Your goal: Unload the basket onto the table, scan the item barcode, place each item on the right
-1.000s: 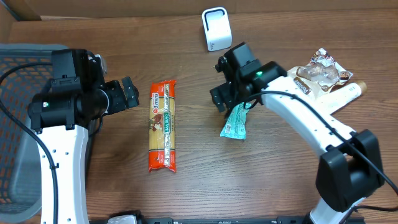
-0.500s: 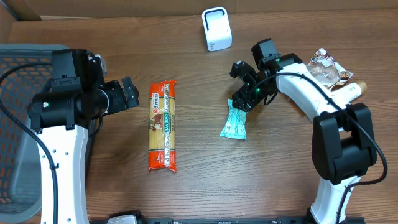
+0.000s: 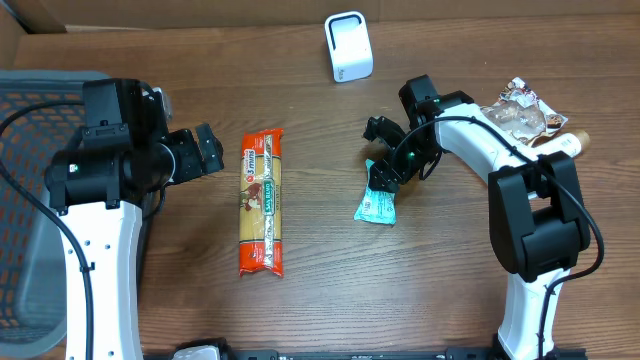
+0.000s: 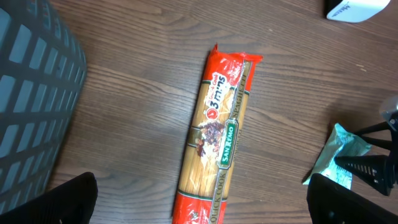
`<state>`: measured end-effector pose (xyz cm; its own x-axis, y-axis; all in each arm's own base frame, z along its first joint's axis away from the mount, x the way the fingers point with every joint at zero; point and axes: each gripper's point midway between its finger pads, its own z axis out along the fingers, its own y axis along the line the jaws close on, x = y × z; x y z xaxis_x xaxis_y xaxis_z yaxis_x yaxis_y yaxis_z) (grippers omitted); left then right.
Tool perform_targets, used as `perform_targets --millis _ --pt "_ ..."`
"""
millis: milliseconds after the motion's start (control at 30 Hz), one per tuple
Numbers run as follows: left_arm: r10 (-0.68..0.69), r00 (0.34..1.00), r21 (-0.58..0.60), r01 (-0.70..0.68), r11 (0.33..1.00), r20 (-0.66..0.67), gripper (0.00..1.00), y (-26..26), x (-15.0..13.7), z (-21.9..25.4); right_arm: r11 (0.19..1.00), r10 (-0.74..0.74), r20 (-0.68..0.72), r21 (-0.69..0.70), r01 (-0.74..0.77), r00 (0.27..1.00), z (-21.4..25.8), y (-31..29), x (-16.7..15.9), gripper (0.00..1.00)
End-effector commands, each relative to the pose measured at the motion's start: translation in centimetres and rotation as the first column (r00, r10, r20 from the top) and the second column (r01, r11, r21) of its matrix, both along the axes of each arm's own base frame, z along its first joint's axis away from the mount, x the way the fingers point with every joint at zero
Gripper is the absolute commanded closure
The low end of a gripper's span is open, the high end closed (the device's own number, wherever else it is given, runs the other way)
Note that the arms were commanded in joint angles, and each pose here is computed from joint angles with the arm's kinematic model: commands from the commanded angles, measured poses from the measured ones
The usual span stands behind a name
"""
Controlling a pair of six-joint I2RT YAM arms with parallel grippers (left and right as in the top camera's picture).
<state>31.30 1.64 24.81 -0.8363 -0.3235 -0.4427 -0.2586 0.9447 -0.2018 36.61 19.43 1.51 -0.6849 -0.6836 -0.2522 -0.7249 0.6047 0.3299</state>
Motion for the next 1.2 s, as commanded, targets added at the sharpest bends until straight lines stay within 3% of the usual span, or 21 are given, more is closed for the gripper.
perform_targets --millis 0,67,167,367,567,733,1000,1167 --pt "-0.011 1.0 0.015 0.011 1.0 0.013 0.0 0.1 0.4 0.4 1.0 0.008 -0.012 -0.023 -0.008 1.0 -0.2 -0.3 -0.4 0.25" --pt "-0.011 1.0 0.015 0.01 1.0 0.013 0.0 0.2 0.4 0.4 1.0 -0.004 -0.036 -0.029 0.003 0.999 -0.3 -0.4 -0.8 0.39" --pt "-0.011 1.0 0.015 0.011 1.0 0.013 0.01 0.1 0.4 0.4 0.996 -0.083 -0.079 -0.045 0.08 0.993 -0.3 -0.5 -1.1 0.69" --pt "-0.011 1.0 0.015 0.011 1.0 0.013 0.0 0.1 0.4 0.4 0.95 -0.312 -0.165 -0.078 0.303 0.936 0.1 -0.3 -0.8 0.95" --pt "-0.011 1.0 0.015 0.011 1.0 0.013 0.0 0.1 0.4 0.4 0.905 -0.392 -0.286 0.049 0.422 0.874 2.8 2.5 0.1 0.96" --pt "-0.011 1.0 0.015 0.011 1.0 0.013 0.0 0.1 0.4 0.4 0.853 -0.425 -0.314 0.174 0.492 0.849 5.9 4.4 2.7 0.96" --pt "-0.011 1.0 0.015 0.011 1.0 0.013 0.0 0.1 0.4 0.5 0.731 -0.541 -0.144 0.405 0.549 0.828 13.6 5.5 8.6 0.96" --pt "-0.011 1.0 0.015 0.011 1.0 0.013 0.0 0.1 0.4 0.4 0.646 -0.698 0.04 0.466 0.605 0.715 20.4 2.7 10.4 0.96"
